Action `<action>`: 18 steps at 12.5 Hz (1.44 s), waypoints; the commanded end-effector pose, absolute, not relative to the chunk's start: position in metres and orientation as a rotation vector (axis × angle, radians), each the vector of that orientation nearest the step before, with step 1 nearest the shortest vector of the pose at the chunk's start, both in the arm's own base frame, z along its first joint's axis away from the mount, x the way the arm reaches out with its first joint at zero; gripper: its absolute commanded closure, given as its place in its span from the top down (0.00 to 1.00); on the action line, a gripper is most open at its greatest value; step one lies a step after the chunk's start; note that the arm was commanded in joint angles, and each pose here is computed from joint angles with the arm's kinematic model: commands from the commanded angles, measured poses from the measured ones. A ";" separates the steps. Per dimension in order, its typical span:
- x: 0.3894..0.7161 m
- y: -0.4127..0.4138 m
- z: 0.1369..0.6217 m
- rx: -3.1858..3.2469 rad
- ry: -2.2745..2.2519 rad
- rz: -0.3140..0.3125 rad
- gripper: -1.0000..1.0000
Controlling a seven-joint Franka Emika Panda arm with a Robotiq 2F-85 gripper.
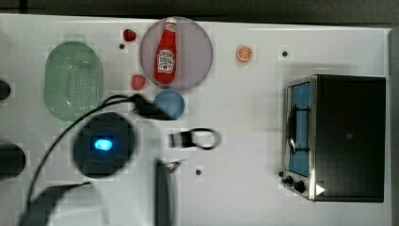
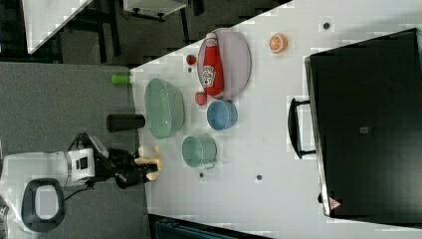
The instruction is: Pick Banana and place it in mug.
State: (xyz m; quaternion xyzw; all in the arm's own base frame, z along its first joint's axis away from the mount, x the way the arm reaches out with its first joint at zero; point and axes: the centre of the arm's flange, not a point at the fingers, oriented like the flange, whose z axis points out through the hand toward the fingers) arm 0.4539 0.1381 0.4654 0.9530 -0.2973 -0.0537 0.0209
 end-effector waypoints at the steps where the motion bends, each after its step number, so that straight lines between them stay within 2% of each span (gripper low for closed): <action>1: 0.444 0.205 0.442 2.919 -1.068 -0.184 0.37; 3: 0.451 0.232 0.419 2.929 -1.130 -0.156 0.37; 4: 0.452 0.244 0.405 2.928 -1.159 -0.162 0.37; 7: 0.455 0.269 0.359 2.892 -1.263 -0.224 0.37; 9: 0.458 0.275 0.328 2.893 -1.308 -0.241 0.37; 12: 0.460 0.271 0.286 2.929 -1.271 -0.179 0.37; 15: 0.458 0.261 0.260 2.927 -1.263 -0.144 0.37; 16: 0.455 0.260 0.251 2.923 -1.264 -0.158 0.41; 18: 0.452 0.259 0.238 2.926 -1.273 -0.171 0.62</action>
